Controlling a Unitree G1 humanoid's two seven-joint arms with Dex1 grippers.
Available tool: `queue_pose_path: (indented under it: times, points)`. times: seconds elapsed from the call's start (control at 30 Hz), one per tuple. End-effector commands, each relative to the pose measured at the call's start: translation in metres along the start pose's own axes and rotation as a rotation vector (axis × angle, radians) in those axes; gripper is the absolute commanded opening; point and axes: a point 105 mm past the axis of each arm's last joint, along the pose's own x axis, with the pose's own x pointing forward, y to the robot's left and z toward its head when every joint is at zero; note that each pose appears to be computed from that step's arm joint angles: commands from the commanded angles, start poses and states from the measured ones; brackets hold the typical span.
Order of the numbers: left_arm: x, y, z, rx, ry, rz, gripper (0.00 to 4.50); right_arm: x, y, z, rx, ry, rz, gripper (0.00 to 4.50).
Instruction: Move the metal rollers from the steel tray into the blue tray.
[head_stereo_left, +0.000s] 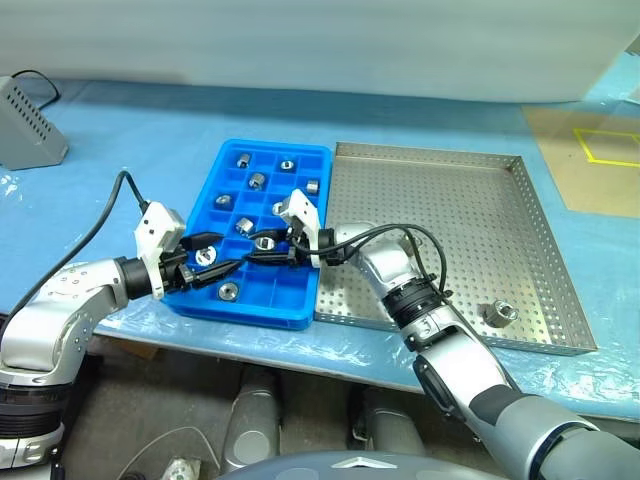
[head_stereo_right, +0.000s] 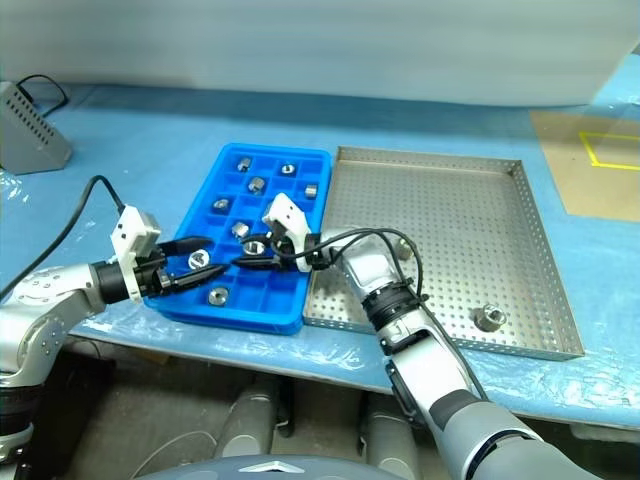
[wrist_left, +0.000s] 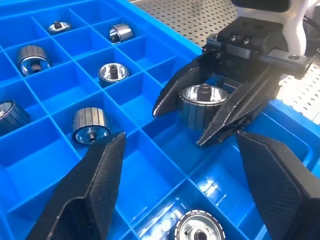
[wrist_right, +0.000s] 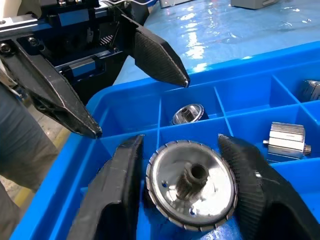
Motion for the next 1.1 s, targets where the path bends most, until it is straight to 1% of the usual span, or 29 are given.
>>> queue_pose_path:
  times: [0.03, 0.07, 0.2, 0.27, 0.4, 0.5, 0.57, 0.63, 0.73, 0.8, 0.87, 0.93, 1.1]
  points:
    - [0.001, 0.000, 0.008, 0.033, -0.028, 0.003, 3.74, 0.002, -0.001, 0.013, -0.014, -0.044, -0.007, 3.36]
    - [0.001, 0.000, 0.009, 0.033, -0.030, 0.001, 3.74, 0.001, -0.004, 0.015, -0.014, -0.053, -0.027, 3.69]
    - [0.005, -0.005, 0.010, 0.035, -0.033, -0.023, 3.74, -0.008, -0.019, 0.023, -0.036, -0.077, -0.114, 3.69]
    - [0.009, -0.008, 0.011, 0.035, -0.038, -0.042, 3.74, -0.022, -0.025, 0.037, -0.045, -0.118, -0.139, 3.69]
    - [0.024, -0.013, 0.017, 0.036, -0.068, -0.097, 3.74, -0.062, -0.031, 0.066, -0.097, -0.189, -0.200, 3.69]
    - [0.038, -0.016, 0.019, 0.038, -0.077, -0.147, 3.74, -0.099, -0.021, 0.078, -0.102, -0.216, -0.210, 3.69]
    - [0.047, -0.017, 0.019, 0.039, -0.076, -0.182, 3.74, -0.127, -0.015, 0.070, -0.094, -0.162, -0.241, 3.69]
    - [0.055, -0.018, 0.019, 0.042, -0.075, -0.216, 3.74, -0.154, -0.016, 0.059, -0.084, -0.097, -0.329, 3.69]
    - [0.064, -0.019, 0.019, 0.045, -0.077, -0.250, 3.74, -0.183, -0.022, 0.044, -0.054, -0.050, -0.454, 3.69]
    - [0.072, -0.020, 0.020, 0.048, -0.082, -0.273, 3.74, -0.198, -0.026, 0.025, -0.040, 0.003, -0.540, 3.69]
    - [0.080, -0.018, 0.019, 0.061, -0.076, -0.282, 3.74, -0.200, -0.027, 0.012, -0.040, 0.032, -0.580, 3.69]
    - [0.084, -0.016, 0.019, 0.069, -0.070, -0.288, 3.74, -0.198, -0.032, 0.004, -0.042, 0.041, -0.619, 3.69]
    - [0.086, -0.013, 0.023, 0.085, -0.068, -0.306, 3.74, -0.203, -0.048, -0.027, 0.034, 0.060, -0.707, 3.69]
